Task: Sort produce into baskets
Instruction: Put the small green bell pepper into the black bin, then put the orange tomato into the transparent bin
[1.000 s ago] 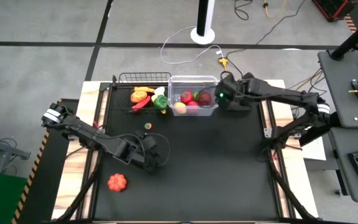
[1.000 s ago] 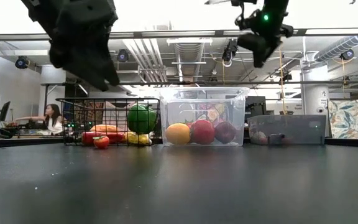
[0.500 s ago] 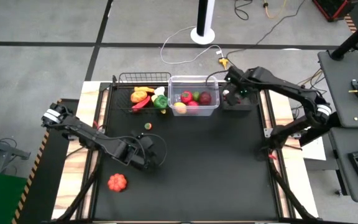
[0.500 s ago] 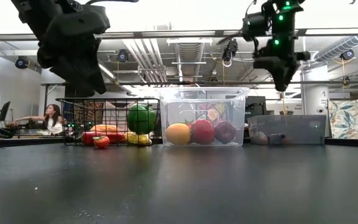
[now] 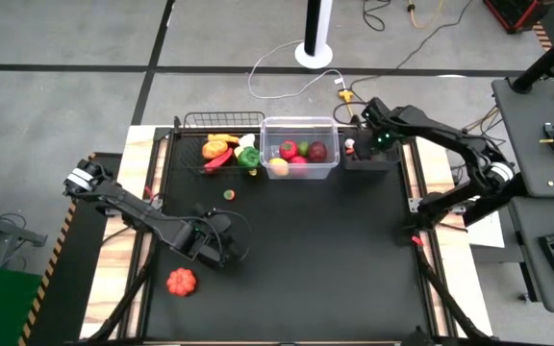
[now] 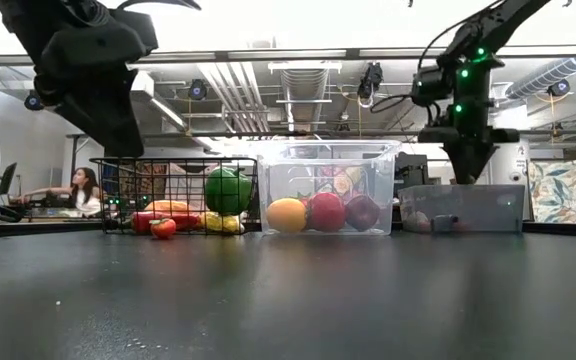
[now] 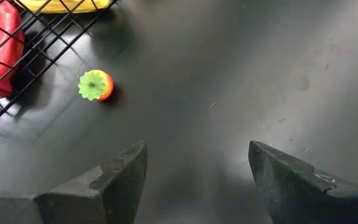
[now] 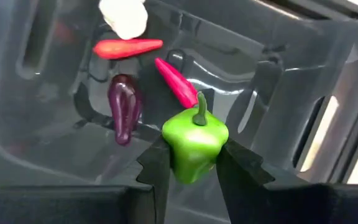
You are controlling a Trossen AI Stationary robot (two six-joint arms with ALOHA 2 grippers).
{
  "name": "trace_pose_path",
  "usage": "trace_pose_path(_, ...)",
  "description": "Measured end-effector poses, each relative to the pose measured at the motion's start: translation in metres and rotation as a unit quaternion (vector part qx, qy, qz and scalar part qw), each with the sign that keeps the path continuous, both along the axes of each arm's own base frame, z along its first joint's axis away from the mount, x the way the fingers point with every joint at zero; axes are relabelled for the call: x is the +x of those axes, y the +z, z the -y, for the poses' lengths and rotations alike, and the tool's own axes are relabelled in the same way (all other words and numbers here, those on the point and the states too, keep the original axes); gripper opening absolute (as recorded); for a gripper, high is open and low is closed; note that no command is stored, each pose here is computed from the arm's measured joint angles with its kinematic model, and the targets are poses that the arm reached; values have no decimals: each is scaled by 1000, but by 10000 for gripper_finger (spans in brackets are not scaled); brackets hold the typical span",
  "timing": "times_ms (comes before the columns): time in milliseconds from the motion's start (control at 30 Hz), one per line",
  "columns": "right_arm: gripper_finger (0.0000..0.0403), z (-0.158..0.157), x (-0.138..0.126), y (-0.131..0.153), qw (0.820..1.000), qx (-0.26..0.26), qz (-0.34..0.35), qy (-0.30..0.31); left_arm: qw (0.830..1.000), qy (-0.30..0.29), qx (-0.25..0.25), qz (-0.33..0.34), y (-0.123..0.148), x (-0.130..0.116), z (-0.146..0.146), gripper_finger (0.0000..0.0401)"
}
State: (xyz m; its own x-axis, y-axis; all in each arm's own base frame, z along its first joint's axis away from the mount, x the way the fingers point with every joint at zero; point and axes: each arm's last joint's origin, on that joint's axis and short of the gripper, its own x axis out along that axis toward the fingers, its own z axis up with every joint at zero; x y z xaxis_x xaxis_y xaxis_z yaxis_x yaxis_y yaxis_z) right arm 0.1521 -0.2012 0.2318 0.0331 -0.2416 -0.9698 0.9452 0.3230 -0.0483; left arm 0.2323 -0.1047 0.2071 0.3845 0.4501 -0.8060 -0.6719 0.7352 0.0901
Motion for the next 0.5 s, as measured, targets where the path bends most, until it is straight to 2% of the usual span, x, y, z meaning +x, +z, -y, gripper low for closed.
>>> trace_pose_path(200,114,-2,-2,-13,1000,3,-3,-2,1000,-6,3,-4,0,0,0,261)
trace_pose_path(500,164,-1,-2,-15,1000,-3,2,-15,998,-47,24,-27,-1,0,0,261)
